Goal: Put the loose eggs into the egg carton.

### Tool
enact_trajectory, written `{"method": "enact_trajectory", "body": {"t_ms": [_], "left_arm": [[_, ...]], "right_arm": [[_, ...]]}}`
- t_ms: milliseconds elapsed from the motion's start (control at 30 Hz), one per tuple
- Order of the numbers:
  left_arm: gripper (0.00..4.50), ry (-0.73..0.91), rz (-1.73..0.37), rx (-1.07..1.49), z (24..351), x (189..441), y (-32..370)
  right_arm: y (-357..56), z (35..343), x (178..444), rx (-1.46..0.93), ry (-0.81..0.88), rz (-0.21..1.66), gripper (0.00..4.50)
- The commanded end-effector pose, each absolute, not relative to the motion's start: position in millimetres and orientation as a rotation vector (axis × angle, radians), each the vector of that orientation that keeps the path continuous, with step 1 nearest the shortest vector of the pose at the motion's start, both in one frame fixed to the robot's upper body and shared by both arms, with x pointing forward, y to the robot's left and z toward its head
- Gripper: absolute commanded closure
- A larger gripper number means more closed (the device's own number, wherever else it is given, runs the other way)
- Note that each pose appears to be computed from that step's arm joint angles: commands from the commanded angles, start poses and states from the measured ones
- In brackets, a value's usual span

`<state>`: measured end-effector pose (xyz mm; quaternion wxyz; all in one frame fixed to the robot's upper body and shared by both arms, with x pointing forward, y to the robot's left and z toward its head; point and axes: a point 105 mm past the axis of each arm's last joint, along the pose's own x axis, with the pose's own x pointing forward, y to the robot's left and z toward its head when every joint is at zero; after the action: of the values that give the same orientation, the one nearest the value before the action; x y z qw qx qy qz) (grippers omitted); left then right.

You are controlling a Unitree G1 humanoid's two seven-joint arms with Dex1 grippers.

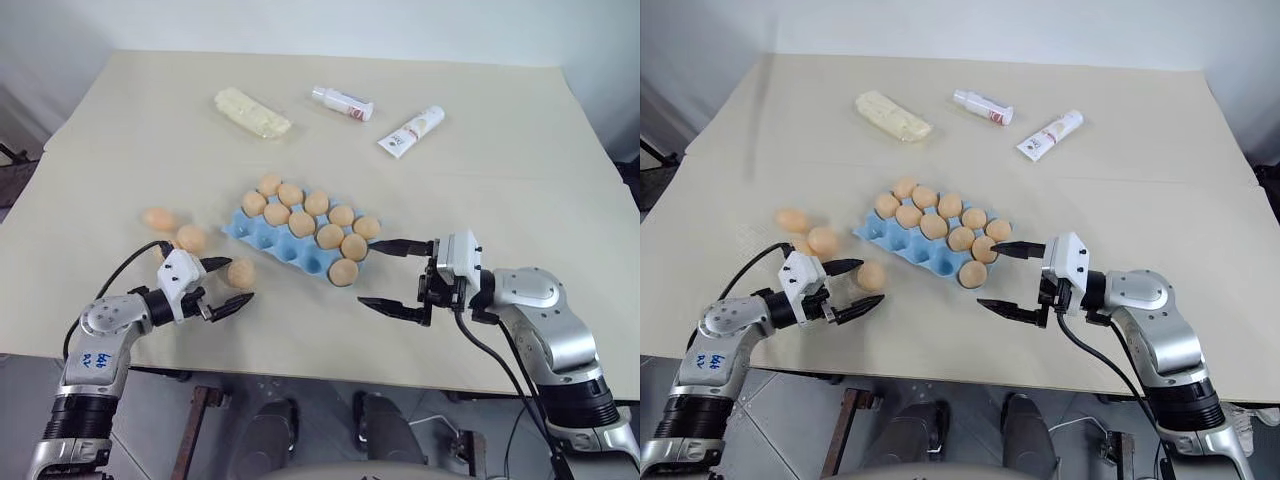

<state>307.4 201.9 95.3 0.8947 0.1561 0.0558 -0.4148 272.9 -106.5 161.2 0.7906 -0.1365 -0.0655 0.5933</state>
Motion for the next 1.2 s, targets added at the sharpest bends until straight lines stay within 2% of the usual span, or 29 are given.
{"method": "enact_trajectory", "body": {"t_ms": [33, 200, 467, 700, 800, 967, 1200], "left_arm": [[0.83, 0.075, -0.851, 0.324, 99, 312, 196], [2.37, 0.059, -0.827, 0.321, 100, 316, 193], [2.37, -0.049, -0.885, 0.317, 127, 306, 188], [2.37, 0.025, -0.878, 0.328, 118, 309, 194], [1.79, 0.003, -0.865, 0.323, 121, 309, 196], [0.28, -0.037, -0.861, 0.319, 125, 310, 191], [0.28, 0.005, -0.840, 0.335, 114, 314, 190]], "right_arm": [[-107, 169, 270, -0.314, -0.190, 1.254, 0.00], [-108, 166, 271, -0.305, -0.184, 1.233, 0.00], [-111, 163, 271, -0.300, -0.170, 1.206, 0.00], [-111, 161, 271, -0.299, -0.171, 1.194, 0.00], [-112, 162, 272, -0.299, -0.170, 1.187, 0.00], [-113, 161, 272, -0.301, -0.167, 1.185, 0.00], [-113, 163, 274, -0.307, -0.171, 1.186, 0.00]]}}
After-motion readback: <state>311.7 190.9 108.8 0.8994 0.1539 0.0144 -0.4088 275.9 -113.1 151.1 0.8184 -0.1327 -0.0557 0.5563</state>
